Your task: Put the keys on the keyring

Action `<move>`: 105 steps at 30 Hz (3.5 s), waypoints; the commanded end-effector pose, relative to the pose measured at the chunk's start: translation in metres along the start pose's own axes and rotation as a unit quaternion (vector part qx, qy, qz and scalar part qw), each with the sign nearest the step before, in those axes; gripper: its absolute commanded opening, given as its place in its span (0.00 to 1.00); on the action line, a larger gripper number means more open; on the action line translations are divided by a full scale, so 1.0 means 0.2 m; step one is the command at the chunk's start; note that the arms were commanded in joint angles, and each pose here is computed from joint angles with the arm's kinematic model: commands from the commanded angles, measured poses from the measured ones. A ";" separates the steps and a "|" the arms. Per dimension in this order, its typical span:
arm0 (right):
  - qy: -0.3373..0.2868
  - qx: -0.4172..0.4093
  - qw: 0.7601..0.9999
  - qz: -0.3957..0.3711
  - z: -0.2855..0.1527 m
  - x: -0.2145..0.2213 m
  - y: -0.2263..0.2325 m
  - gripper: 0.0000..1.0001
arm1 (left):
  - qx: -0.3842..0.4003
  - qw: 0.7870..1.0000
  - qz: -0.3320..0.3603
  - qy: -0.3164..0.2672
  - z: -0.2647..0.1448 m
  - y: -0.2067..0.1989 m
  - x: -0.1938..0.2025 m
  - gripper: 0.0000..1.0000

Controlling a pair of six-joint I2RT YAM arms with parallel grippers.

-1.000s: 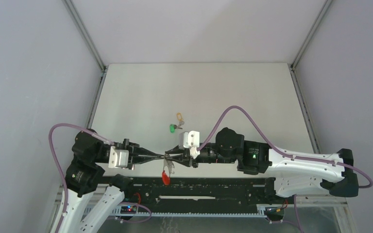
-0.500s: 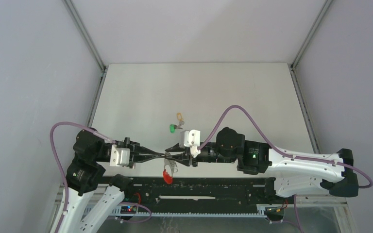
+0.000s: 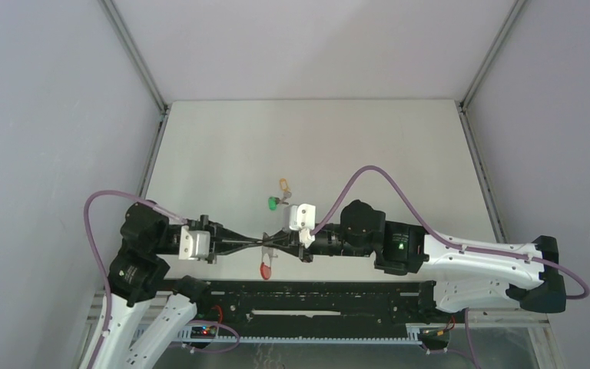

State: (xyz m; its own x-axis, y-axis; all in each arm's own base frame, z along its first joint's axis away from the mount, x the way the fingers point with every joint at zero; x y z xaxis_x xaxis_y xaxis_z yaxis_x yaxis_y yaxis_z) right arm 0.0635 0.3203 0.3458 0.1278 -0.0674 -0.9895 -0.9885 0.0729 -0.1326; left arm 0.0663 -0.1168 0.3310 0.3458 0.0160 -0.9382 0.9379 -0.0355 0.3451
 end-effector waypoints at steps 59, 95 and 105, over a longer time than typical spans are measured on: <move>-0.120 -0.040 0.982 0.143 -0.04 0.05 -0.07 0.00 | -0.031 0.988 -0.149 -0.010 0.04 0.04 0.03 0.30; 0.214 -0.014 0.964 0.158 0.00 0.01 -0.13 0.00 | 0.013 0.993 -0.113 0.031 0.01 -0.03 0.11 0.25; 0.278 -0.016 0.951 0.138 0.05 0.00 -0.12 0.00 | -0.007 0.993 -0.096 0.070 0.00 0.00 0.16 0.24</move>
State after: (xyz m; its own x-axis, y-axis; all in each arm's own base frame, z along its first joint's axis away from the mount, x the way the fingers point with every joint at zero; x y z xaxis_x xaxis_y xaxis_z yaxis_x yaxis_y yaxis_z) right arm 0.0874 0.3322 0.3363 -0.2230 -0.5463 -0.8073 -0.9748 0.1289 0.1820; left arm 0.0780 -0.1174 0.2863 0.0795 0.1554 -0.9847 0.9968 -0.0001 0.0805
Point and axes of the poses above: each gripper's point midway between its finger pads, its own z axis out along the fingers, its own y axis along the line the jaws close on, x = y × z, the point moved 8 cm from there along -z, back along the fingers, and after that the axes turned 2 degrees about z, right-handed, at the moved point
